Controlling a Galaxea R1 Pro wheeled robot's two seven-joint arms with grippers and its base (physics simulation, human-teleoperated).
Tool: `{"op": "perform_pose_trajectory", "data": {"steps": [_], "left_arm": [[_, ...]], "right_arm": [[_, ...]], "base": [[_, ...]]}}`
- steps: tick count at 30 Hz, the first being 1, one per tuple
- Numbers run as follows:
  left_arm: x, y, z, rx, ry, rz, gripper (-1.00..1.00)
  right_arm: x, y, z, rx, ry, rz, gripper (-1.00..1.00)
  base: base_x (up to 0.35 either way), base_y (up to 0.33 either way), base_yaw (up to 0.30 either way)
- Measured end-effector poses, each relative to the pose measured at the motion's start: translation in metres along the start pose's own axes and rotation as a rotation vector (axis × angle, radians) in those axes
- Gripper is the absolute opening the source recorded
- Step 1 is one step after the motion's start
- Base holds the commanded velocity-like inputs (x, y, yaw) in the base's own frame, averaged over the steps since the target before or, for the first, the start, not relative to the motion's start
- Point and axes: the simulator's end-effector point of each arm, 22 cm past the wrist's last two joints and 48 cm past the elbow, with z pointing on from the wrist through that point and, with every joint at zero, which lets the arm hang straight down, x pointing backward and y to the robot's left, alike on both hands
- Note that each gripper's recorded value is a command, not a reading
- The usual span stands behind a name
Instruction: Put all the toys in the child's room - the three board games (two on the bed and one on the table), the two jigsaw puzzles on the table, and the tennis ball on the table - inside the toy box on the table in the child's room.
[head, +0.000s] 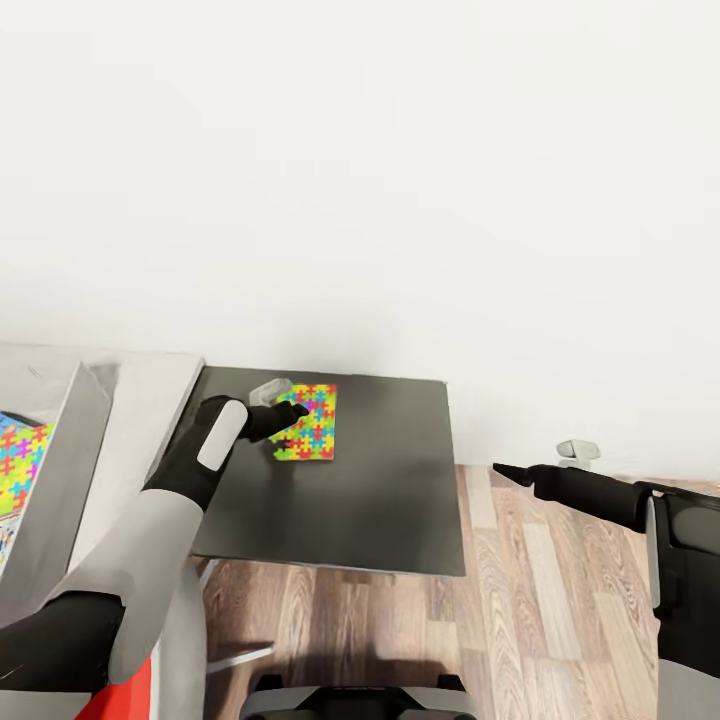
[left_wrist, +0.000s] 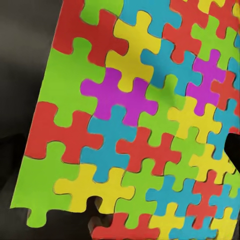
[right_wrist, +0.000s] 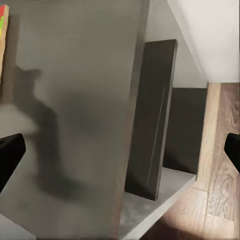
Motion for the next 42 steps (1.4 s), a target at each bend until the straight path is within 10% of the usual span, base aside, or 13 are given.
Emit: {"op": "perform_pose_trajectory", "data": {"steps": [42], "left_arm": [[-0.0094, 0.0018, -0.0026, 0.0, -0.037, -0.006, 1.0]], "right_arm": [[0.0006, 0.0007, 0.0004, -0.002, 0.0, 0.002, 1.0]], "base": [[0.011, 0.0, -0.02]]}}
